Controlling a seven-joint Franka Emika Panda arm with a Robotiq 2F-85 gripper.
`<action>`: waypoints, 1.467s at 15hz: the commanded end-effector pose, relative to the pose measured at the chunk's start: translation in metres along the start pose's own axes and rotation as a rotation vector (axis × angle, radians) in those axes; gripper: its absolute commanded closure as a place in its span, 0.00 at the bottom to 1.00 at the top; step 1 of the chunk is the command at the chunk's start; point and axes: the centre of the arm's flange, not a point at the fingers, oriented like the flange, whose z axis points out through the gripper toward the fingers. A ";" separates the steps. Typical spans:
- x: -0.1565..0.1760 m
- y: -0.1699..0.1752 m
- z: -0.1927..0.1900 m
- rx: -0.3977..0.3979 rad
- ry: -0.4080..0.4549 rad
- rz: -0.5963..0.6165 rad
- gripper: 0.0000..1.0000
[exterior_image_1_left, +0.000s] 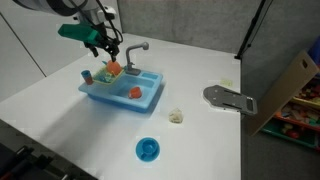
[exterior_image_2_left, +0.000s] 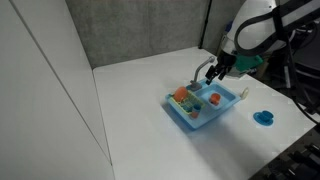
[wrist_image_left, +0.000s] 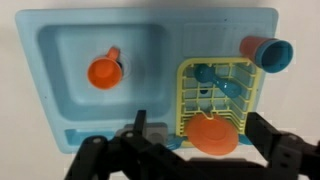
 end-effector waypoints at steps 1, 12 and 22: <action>-0.005 0.053 -0.003 0.005 -0.017 0.088 0.00; -0.057 0.200 0.016 0.007 -0.049 0.271 0.00; -0.086 0.232 0.030 0.007 -0.094 0.304 0.00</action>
